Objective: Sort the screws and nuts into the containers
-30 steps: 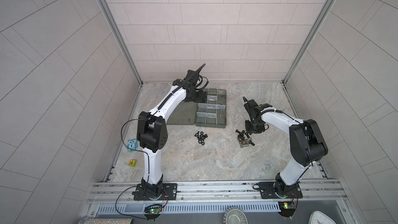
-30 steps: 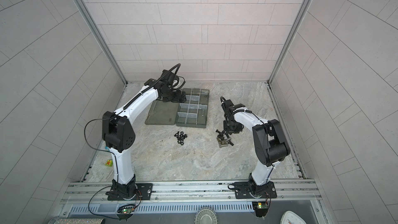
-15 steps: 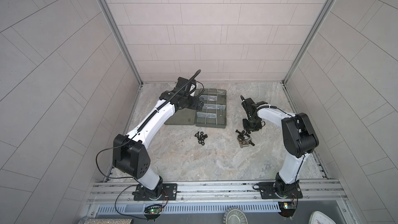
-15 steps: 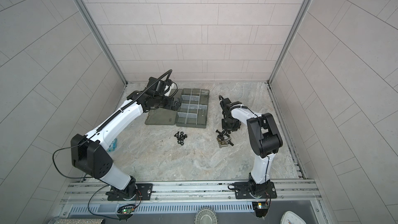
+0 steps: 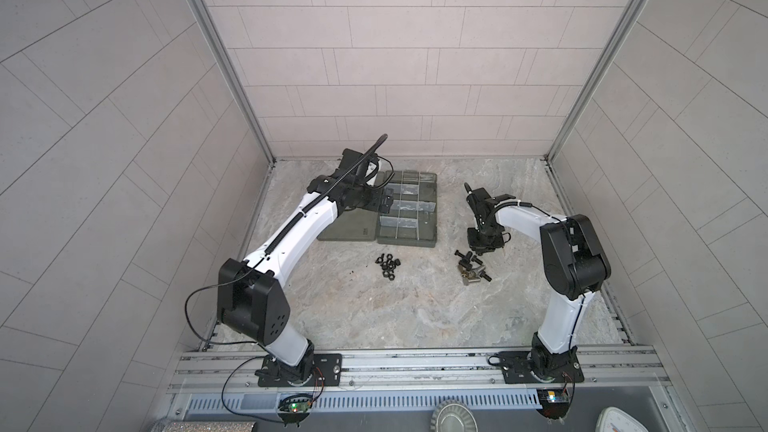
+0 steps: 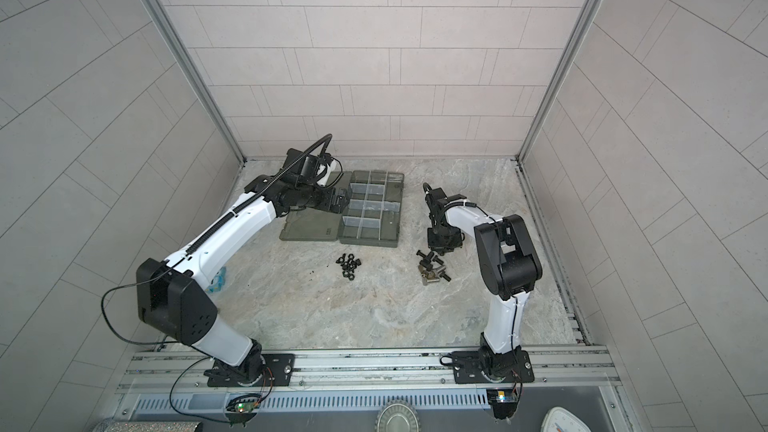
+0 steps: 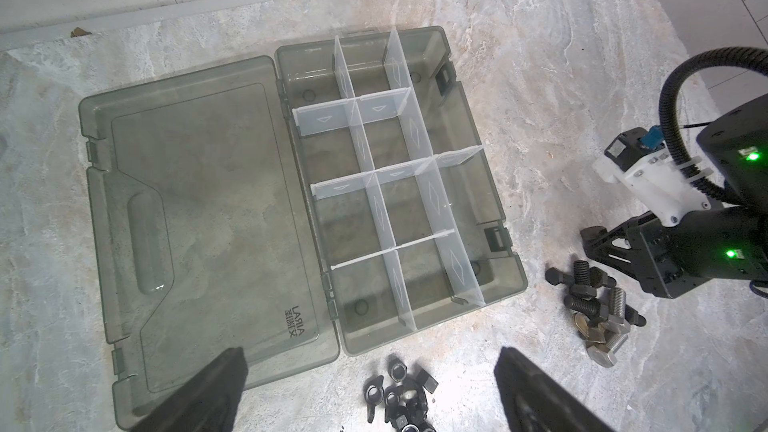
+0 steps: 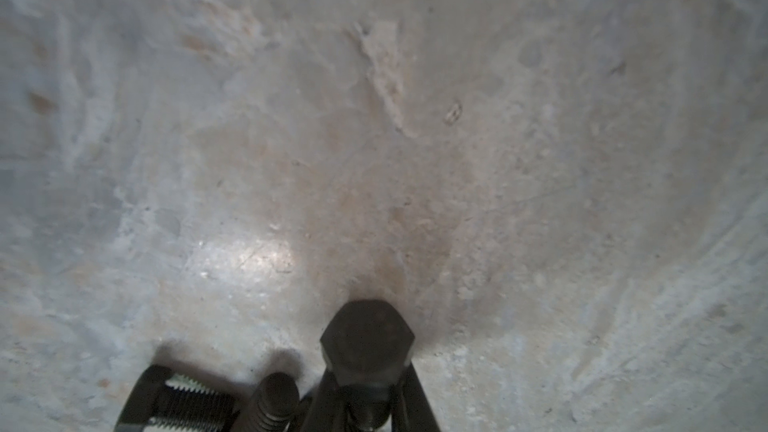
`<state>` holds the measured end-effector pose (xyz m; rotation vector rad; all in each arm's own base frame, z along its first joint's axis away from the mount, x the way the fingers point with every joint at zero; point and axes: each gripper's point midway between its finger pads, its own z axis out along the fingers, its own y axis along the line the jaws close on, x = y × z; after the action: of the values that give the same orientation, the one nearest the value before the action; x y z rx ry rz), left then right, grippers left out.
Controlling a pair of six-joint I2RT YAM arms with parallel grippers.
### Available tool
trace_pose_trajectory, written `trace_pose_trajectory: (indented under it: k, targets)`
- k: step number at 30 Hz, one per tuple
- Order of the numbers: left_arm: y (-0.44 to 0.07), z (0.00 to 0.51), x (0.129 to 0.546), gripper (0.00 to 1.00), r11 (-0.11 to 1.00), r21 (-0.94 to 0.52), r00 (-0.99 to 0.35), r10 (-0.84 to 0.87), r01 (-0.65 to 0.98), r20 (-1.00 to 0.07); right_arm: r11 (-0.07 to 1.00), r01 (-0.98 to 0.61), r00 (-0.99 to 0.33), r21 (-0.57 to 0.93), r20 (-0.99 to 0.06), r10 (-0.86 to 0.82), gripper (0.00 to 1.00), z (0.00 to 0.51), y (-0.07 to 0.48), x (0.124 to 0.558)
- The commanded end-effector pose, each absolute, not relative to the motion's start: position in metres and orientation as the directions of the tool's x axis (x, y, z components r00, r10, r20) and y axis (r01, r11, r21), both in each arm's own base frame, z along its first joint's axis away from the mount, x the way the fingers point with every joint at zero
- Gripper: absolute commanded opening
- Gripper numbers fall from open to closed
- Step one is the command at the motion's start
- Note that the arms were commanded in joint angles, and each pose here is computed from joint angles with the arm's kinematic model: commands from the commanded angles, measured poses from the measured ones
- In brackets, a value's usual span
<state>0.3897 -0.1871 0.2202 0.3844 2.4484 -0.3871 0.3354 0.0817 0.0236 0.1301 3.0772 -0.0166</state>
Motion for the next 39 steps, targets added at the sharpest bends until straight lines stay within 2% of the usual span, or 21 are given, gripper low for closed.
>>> trace_pose_trajectory:
  k: [1, 8, 18, 31, 39]
  targets:
    - [-0.190, 0.229, 0.393, 1.00, 0.913, -0.201, -0.769, 0.162, 0.354, -0.618, 0.993, 0.108, -0.986, 0.045, -0.126, 0.113, 0.13, 0.055, 0.092, 0.349]
    - [-0.198, 0.231, 0.408, 1.00, 0.917, -0.249, -0.787, 0.102, 0.311, -0.608, 0.985, 0.085, -0.969, 0.153, -0.218, 0.117, 0.11, 0.100, 0.118, 0.389]
    - [-0.203, 0.229, 0.410, 1.00, 0.913, -0.280, -0.798, 0.074, 0.295, -0.599, 0.949, 0.052, -0.947, 0.310, -0.287, 0.145, 0.10, 0.120, 0.169, 0.455]
    - [-0.198, 0.221, 0.403, 1.00, 0.918, -0.266, -0.803, 0.087, 0.294, -0.589, 0.903, -0.040, -0.919, 0.427, -0.371, 0.134, 0.11, 0.122, 0.218, 0.514]
    - [-0.194, 0.219, 0.401, 1.00, 0.922, -0.244, -0.803, 0.106, 0.300, -0.587, 0.892, -0.063, -0.909, 0.447, -0.394, 0.133, 0.12, 0.106, 0.234, 0.544]
